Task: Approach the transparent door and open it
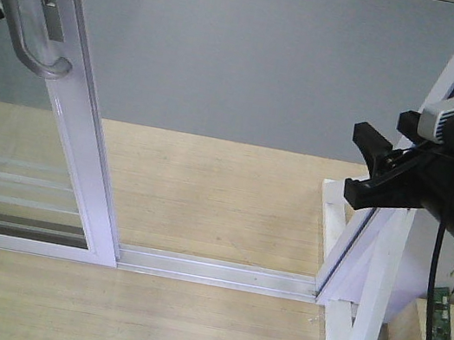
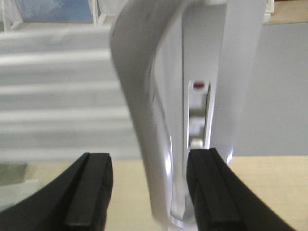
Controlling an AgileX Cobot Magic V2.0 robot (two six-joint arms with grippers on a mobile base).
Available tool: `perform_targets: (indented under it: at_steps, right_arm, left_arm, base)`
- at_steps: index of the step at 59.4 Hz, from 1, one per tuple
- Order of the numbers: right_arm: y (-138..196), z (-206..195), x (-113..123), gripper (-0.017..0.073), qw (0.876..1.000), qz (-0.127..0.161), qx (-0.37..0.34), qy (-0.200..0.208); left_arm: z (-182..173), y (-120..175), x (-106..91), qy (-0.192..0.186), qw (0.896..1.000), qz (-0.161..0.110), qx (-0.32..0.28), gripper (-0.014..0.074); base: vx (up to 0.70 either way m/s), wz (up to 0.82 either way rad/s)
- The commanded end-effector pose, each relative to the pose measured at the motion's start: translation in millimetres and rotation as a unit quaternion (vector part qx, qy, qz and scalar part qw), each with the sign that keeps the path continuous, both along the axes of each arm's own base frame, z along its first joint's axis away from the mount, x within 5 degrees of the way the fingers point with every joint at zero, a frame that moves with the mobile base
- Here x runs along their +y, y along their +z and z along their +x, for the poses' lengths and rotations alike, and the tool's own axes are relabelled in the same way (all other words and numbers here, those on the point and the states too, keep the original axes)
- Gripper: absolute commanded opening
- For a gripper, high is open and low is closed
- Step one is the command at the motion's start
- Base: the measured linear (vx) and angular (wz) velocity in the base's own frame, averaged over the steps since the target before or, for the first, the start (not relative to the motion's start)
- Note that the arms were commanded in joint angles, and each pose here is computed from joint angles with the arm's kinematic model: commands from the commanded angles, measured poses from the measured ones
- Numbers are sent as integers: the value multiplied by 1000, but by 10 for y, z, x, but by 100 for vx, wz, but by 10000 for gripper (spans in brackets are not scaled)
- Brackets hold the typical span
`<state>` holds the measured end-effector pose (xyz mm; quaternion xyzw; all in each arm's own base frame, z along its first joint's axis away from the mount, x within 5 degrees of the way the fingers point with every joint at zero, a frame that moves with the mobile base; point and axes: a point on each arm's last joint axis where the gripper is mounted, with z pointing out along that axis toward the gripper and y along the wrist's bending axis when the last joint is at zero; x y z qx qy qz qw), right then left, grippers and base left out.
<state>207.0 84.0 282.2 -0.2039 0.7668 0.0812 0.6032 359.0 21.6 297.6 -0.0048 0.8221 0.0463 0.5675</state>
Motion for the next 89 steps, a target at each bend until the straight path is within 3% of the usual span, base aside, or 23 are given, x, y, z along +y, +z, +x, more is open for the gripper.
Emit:
perform_targets:
  at_steps: [1, 9, 23, 34, 49, 54, 57, 65, 69, 84, 89]
  right_arm:
    - [197, 8, 14, 405, 998, 17, -60, 6]
    - [194, 7, 13, 405, 998, 19, -57, 5]
    - [192, 7, 13, 405, 998, 18, -56, 5]
    - [191, 7, 13, 405, 998, 18, -55, 5]
    - [191, 7, 13, 405, 998, 18, -55, 5]
    - [191, 7, 13, 405, 998, 18, -55, 5]
    - [191, 7, 13, 405, 998, 18, -55, 5]
    - [182, 6, 12, 405, 999, 16, -51, 4]
    - [177, 5, 11, 405, 999, 15, -49, 4]
    - [177, 5, 11, 405, 999, 15, -49, 4]
    - [177, 5, 11, 405, 999, 15, -49, 4]
  left_arm:
    - [-324, 278, 10, 14, 999, 10, -51, 465]
    - [-812, 307, -27, 11, 998, 6, -62, 465]
    - [-1475, 484, -131, -25, 995, -7, -95, 465]
    - [-1673, 622, -147, -29, 991, -5, -130, 465]
    - [-1679, 584, -145, -28, 992, -5, -126, 459]
    - [-1779, 582, -205, -56, 992, 2, -116, 402]
    - [-1871, 564, -209, -53, 991, -3, -123, 335]
    - [-2143, 336, -203, -29, 988, -48, -141, 111]
    - [-2331, 180, -195, -26, 986, -36, -159, -9]
    - [-2831, -532, -218, -34, 971, -52, -231, -7]
    - [-2934, -763, -210, -25, 966, -85, -243, -6]
  base:
    - [0, 0]
    - [0, 0]
    - [0, 0]
    - [0, 0]
    - [0, 0]
    - [0, 0]
    - [0, 0]
    - [0, 0]
    - [0, 0]
    - [0, 0]
    - [0, 0]
